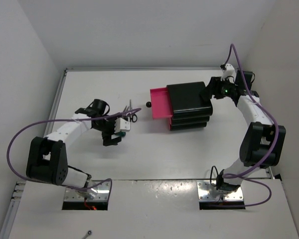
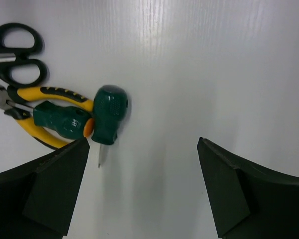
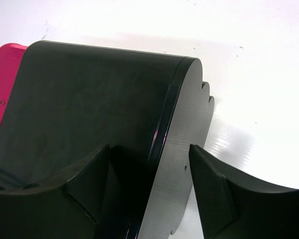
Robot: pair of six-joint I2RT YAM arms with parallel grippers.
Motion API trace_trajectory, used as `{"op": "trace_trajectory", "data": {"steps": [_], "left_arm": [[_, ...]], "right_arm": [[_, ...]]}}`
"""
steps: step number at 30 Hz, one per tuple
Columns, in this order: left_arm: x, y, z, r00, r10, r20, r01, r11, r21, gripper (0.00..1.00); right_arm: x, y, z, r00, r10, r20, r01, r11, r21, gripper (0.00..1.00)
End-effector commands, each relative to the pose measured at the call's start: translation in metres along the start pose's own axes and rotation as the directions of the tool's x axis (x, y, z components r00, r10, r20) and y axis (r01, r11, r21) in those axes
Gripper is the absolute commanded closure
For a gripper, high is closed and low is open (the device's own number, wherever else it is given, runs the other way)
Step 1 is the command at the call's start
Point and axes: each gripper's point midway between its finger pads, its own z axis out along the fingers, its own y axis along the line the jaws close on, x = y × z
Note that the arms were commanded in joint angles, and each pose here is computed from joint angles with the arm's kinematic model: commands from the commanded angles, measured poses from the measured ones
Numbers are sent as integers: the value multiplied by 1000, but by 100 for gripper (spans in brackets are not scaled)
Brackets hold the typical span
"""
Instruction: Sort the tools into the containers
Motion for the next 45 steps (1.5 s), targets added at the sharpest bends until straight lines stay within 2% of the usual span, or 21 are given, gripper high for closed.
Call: {"op": "trace_trajectory", "data": {"steps": [1, 5, 10, 14, 18, 19, 24, 27, 33, 34, 36, 38, 41, 44, 45], "left_arm": [[-11, 19, 11, 985, 149, 87, -149, 989, -13, 2], [-12, 29, 24, 984, 152, 94, -154, 988, 11, 0], [-9, 36, 39, 983, 162, 82, -164, 986, 13, 0], [-9, 44, 45, 984, 163, 72, -162, 987, -10, 7], [1, 48, 55, 990, 137, 36, -137, 991, -14, 18], [-1, 49, 56, 988, 151, 30, -150, 988, -22, 25], [7, 44, 66, 984, 176, -8, -176, 984, -4, 31], [8, 42, 69, 984, 178, -19, -178, 984, 8, 39], [13, 41, 71, 985, 163, -57, -162, 986, 27, 71], [11, 44, 70, 984, 167, -55, -167, 986, 20, 81], [14, 37, 69, 986, 153, -63, -150, 988, 46, 89], [5, 35, 63, 986, 161, -47, -159, 987, 36, 95], [-14, 37, 49, 989, 151, 0, -151, 989, 11, 99], [-49, 45, 30, 989, 111, 101, -108, 994, -32, 100], [-72, 51, 15, 982, 91, 165, -81, 995, -65, 100]], "right_arm": [[70, -15, 2, 977, 76, -198, -61, 995, 84, 35], [72, -16, 1, 975, 82, -206, -64, 994, 93, 27], [69, -15, -1, 977, 76, -199, -59, 994, 93, 24], [63, -9, -2, 980, 70, -187, -58, 996, 68, 24], [50, -2, -6, 985, 61, -162, -53, 997, 49, 24], [47, 1, -8, 987, 54, -152, -49, 998, 37, 24], [25, 13, -17, 992, 54, -111, -52, 998, 20, 24], [12, 20, -21, 995, 45, -86, -45, 999, 2, 24], [-13, 30, -37, 999, 32, -36, -32, 999, -9, 24], [-14, 30, -41, 999, 35, -32, -35, 999, -1, 24], [-21, 34, -45, 1000, 22, -14, -22, 1000, -11, 24], [-22, 37, -48, 1000, 20, -12, -20, 1000, -11, 24], [-28, 46, -54, 1000, 21, 9, -21, 999, -30, 23], [-34, 51, -59, 999, 1, 32, 0, 999, -39, 22], [-34, 52, -59, 999, 13, 32, -12, 999, -39, 20]]}}
